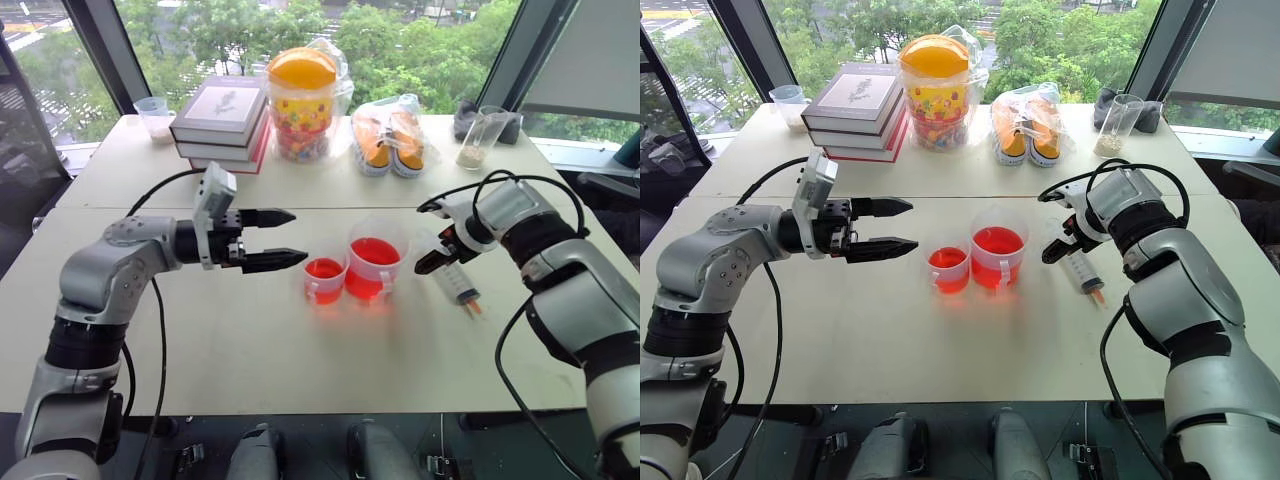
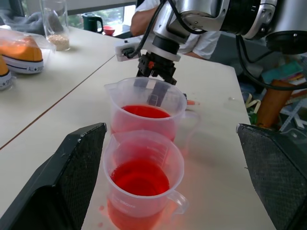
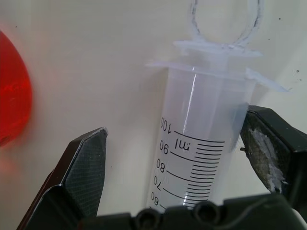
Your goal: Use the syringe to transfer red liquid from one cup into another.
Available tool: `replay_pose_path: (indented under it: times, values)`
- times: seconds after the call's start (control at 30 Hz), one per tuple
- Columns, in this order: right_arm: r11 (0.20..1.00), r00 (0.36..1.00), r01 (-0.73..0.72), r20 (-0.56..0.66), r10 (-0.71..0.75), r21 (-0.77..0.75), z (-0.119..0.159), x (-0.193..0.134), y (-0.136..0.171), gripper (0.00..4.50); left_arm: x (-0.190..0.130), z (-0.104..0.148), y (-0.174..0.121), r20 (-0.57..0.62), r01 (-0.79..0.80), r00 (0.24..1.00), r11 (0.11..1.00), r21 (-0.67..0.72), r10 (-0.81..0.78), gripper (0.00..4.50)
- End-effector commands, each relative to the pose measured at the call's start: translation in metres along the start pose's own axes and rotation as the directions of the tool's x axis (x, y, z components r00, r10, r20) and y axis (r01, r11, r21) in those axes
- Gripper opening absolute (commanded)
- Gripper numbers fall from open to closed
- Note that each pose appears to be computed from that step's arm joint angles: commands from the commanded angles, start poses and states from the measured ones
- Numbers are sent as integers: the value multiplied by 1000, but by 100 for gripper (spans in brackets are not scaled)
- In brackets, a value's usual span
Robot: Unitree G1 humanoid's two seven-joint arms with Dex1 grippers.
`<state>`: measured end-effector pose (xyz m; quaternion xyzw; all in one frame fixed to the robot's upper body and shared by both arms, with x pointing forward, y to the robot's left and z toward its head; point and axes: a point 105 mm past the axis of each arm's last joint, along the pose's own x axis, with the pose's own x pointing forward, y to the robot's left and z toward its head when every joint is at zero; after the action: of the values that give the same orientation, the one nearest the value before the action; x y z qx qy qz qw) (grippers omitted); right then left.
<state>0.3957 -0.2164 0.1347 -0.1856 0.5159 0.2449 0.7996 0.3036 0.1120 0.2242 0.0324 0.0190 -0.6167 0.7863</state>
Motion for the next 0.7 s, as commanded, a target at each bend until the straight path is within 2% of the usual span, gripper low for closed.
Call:
replay_pose_path:
  times: [0.03, 0.17, 0.2, 0.3, 0.37, 0.4, 0.47, 0.5, 0.57, 0.6, 0.63, 0.67, 0.7]
  values:
    - [1000, 1000, 8, 4, -8, -25, 6, -4, -1, 364, -3, 13, -5, 32, -5, 999, 999, 50, 3, 450]
    - [1000, 1000, -10, 2, 10, -22, 6, -6, 1, 170, -2, 14, -4, 34, -3, 999, 999, 49, 1, 450]
    - [1000, 1000, -14, 6, 14, -18, 7, -8, 1, 148, -2, 14, -4, 34, -2, 999, 999, 49, 0, 450]
    - [1000, 999, 3, 53, -2, -15, 13, -21, -4, 147, 0, 16, -3, 32, 5, 999, 999, 53, -7, 450]
    - [999, 969, 38, 247, -28, -38, 42, -58, -9, 147, 0, 18, -2, 33, 11, 999, 998, 55, -13, 450]
    - [994, 926, 85, 374, -55, -66, 59, -82, -12, 147, -1, 18, -1, 31, 10, 999, 998, 58, -12, 450]
    - [985, 850, 154, 519, -93, -76, 75, -112, -14, 147, -1, 18, 0, 30, 8, 999, 998, 61, -10, 450]
    - [975, 758, 181, 650, -55, -129, 89, -138, -3, 147, -1, 20, 1, 32, 13, 999, 998, 61, -15, 450]
    - [958, 600, 224, 800, 8, -178, 98, -173, 18, 147, 0, 22, 2, 33, 22, 999, 998, 63, -24, 450]
    - [951, 455, 244, 889, 60, -190, 106, -194, 36, 147, 1, 23, 3, 31, 29, 999, 998, 64, -31, 450]
    - [957, 318, 225, 942, 105, -182, 110, -209, 50, 147, 2, 23, 3, 29, 36, 999, 997, 65, -38, 450]
    - [971, 232, 178, 966, 115, -158, 108, -218, 59, 147, 3, 24, 4, 27, 40, 999, 997, 65, -42, 450]
    - [980, 185, 141, 976, 113, -140, 105, -222, 64, 147, 3, 24, 5, 27, 43, 999, 997, 65, -45, 450]
